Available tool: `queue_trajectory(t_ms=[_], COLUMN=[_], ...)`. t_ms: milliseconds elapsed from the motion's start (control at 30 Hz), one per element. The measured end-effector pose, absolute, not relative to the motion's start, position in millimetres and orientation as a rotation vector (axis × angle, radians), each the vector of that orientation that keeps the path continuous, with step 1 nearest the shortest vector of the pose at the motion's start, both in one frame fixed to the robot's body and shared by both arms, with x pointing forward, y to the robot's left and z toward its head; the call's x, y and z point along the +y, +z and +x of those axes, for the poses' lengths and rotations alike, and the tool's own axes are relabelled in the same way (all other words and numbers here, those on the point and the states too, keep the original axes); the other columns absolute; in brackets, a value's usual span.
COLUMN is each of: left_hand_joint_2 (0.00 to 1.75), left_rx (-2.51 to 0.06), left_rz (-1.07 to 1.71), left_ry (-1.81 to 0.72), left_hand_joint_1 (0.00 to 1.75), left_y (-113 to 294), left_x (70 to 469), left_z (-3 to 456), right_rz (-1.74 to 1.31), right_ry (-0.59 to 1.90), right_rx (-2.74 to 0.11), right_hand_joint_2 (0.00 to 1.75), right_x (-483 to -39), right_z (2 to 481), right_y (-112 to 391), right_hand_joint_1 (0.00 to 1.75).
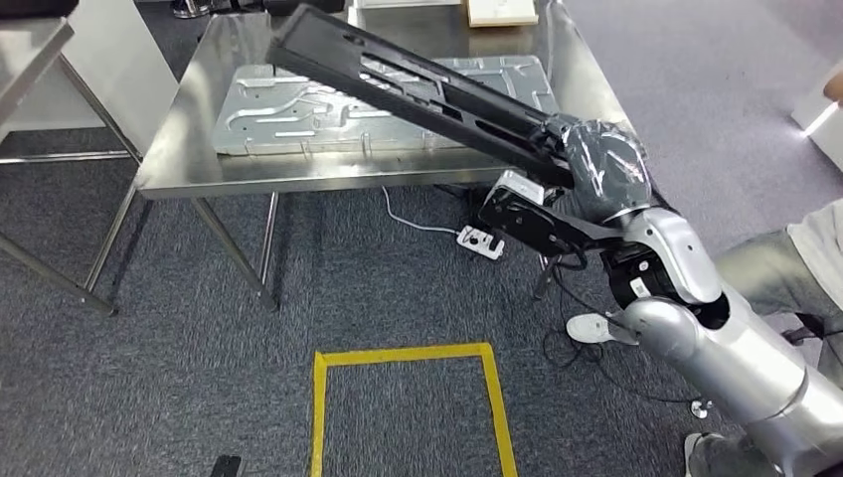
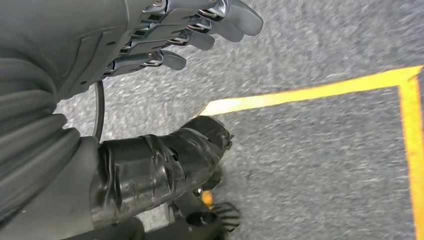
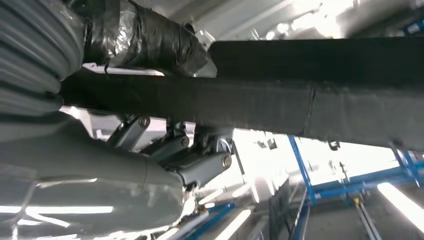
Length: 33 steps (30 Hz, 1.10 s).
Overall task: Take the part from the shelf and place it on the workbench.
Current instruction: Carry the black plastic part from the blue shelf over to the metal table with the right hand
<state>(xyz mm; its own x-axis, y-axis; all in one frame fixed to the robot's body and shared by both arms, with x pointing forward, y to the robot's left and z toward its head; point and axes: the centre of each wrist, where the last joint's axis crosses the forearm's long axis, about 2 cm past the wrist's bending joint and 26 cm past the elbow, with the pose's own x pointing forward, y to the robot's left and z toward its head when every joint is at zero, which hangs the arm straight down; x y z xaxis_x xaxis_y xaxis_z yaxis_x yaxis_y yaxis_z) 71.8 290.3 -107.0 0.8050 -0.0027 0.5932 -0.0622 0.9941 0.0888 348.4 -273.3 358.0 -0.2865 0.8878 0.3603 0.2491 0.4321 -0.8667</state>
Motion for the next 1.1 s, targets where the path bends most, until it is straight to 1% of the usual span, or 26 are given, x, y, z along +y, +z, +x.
queue_trajectory(t_ms=[1100], left_hand_joint_2=[1.75], left_rx=[-0.633], left_rz=[0.153], left_ry=[0.052], left_hand_joint_1=[0.00], left_y=[-106.7], left_x=[307.2], left_z=[72.1], right_rz=[-1.056], right_ry=[0.918], right_rx=[-1.690], right_hand_joint_2=[1.75], right_x=[-282.4], right_z=[344.3], right_y=[335.7], right_hand_joint_1=[1.75])
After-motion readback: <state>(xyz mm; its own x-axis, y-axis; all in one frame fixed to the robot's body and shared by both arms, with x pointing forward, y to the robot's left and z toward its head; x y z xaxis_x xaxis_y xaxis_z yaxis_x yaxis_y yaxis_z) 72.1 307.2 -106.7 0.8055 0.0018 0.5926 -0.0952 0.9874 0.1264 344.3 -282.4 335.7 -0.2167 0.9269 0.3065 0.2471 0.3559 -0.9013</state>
